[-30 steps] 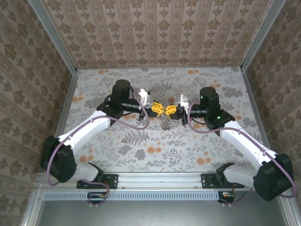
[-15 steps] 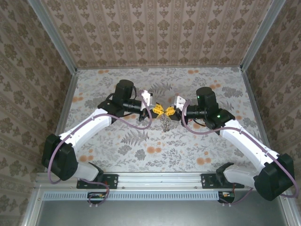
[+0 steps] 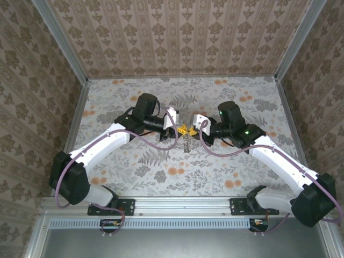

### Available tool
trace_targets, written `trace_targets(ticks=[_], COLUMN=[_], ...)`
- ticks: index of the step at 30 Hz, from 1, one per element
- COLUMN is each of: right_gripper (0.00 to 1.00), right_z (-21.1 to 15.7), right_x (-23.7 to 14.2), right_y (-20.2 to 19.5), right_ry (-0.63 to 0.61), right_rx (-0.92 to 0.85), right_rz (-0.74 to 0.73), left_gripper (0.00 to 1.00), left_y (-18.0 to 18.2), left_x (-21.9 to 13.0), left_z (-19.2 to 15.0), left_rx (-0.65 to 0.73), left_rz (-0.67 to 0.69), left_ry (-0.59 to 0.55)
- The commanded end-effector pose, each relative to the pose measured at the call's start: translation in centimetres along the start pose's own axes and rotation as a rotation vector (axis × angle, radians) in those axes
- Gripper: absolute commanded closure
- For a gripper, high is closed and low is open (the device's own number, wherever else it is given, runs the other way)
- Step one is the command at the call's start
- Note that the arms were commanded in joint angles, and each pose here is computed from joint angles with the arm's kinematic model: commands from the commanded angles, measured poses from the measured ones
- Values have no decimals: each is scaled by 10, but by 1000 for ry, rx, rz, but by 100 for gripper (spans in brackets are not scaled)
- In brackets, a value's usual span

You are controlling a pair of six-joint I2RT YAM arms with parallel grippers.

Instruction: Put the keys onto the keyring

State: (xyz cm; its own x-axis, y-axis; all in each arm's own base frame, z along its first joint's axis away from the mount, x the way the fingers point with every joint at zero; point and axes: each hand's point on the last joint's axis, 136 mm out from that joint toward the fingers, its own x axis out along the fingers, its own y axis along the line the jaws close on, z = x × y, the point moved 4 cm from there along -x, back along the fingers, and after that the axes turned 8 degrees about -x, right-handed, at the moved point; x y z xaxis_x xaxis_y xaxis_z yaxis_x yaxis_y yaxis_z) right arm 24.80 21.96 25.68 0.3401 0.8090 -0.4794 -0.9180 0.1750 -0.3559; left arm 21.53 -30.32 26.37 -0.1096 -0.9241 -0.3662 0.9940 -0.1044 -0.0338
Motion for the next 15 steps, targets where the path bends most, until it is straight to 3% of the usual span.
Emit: trace_targets(ticks=[1,4,7,13,15], right_gripper=[100,100,100,99,88], right_z=[11,12,13,20,21], right_x=[-5,-4,-3,-11,-14], right_y=[-9,-8,-6,2,3], right_ry=[1,-7,-14,-122,-186], right_rx=[-53,-55,-61,-36,-17], right_rz=[-40,-39,-31,17,16], left_gripper=[88,91,100,100,100], left_y=[-2,-2,0,-2,-2], left_x=[3,6,7,4,-1], left_z=[3,0,-1,4,11], left_rx=[16,15,17,46,40], left_rz=[-20,-24,-19,-30,-53], left_ry=[8,15,23,-23,-85])
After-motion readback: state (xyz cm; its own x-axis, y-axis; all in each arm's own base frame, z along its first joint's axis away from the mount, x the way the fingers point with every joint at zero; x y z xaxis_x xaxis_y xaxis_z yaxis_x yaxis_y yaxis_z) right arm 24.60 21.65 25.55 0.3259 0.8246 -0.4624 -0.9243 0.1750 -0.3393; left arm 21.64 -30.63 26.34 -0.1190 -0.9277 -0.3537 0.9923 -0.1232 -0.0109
